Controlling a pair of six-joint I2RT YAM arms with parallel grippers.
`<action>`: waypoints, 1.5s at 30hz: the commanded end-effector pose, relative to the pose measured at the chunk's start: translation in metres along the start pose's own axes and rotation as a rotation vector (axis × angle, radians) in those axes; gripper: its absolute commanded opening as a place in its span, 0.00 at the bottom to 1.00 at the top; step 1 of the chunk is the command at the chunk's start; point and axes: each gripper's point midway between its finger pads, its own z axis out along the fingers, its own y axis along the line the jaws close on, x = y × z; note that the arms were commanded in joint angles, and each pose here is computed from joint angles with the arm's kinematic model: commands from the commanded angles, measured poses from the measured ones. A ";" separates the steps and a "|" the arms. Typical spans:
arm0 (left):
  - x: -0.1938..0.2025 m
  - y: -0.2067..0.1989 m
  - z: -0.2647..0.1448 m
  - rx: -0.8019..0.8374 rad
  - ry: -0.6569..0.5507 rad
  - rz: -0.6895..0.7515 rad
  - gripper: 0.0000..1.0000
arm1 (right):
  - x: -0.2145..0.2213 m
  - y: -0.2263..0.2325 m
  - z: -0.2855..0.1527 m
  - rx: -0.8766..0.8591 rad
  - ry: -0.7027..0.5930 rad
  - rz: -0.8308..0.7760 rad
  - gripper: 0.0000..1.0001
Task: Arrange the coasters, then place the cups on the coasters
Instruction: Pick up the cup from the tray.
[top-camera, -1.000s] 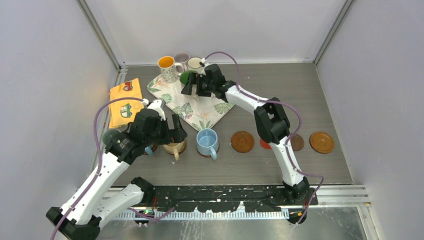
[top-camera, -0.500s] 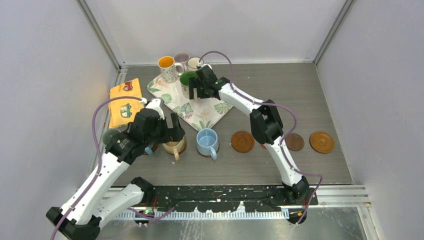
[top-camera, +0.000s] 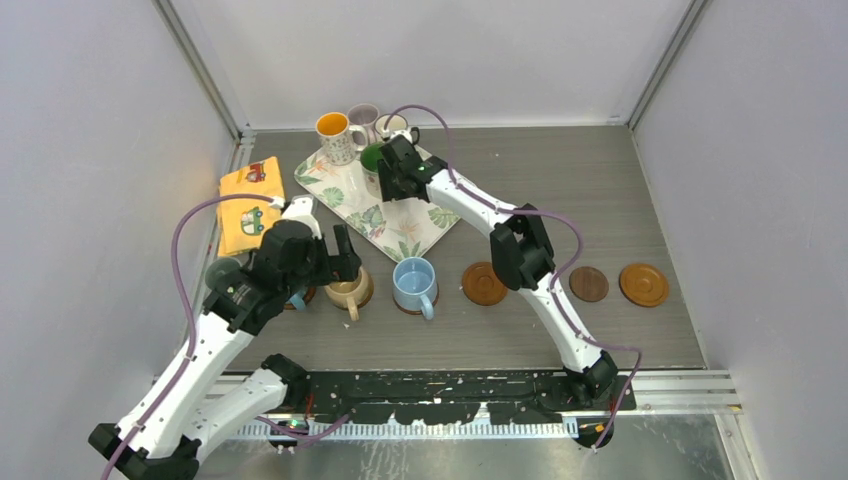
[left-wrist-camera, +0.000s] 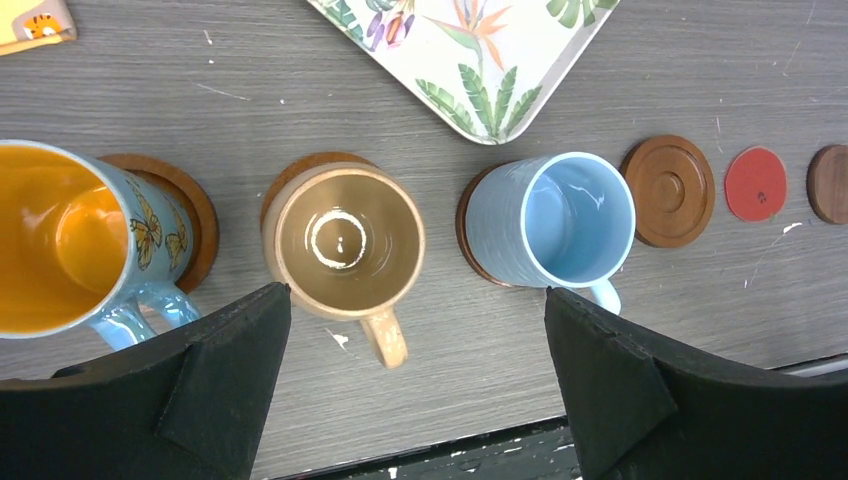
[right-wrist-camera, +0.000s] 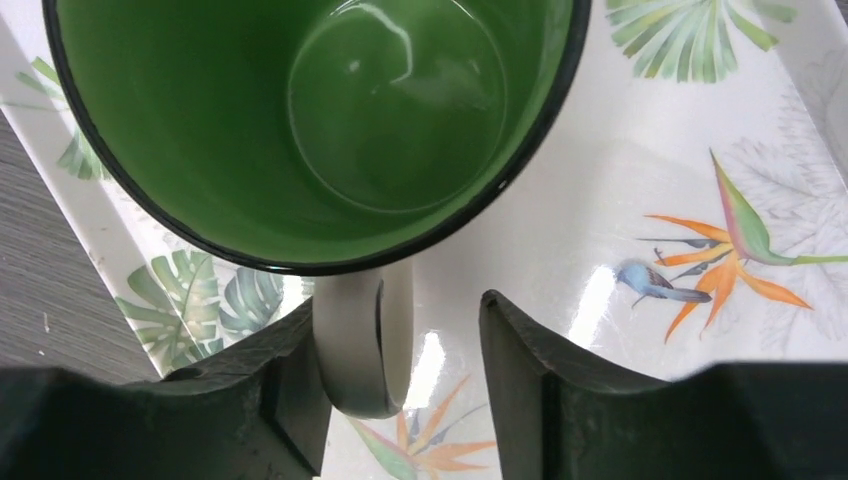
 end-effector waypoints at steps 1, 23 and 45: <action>-0.006 0.006 -0.004 -0.021 -0.037 -0.007 1.00 | -0.015 0.002 -0.003 0.024 -0.041 -0.038 0.53; -0.003 0.011 -0.004 -0.038 -0.037 -0.004 1.00 | -0.027 0.011 -0.017 0.019 -0.069 -0.043 0.01; 0.001 0.008 0.008 -0.034 -0.037 -0.028 1.00 | -0.055 -0.018 -0.107 0.075 -0.239 0.077 0.01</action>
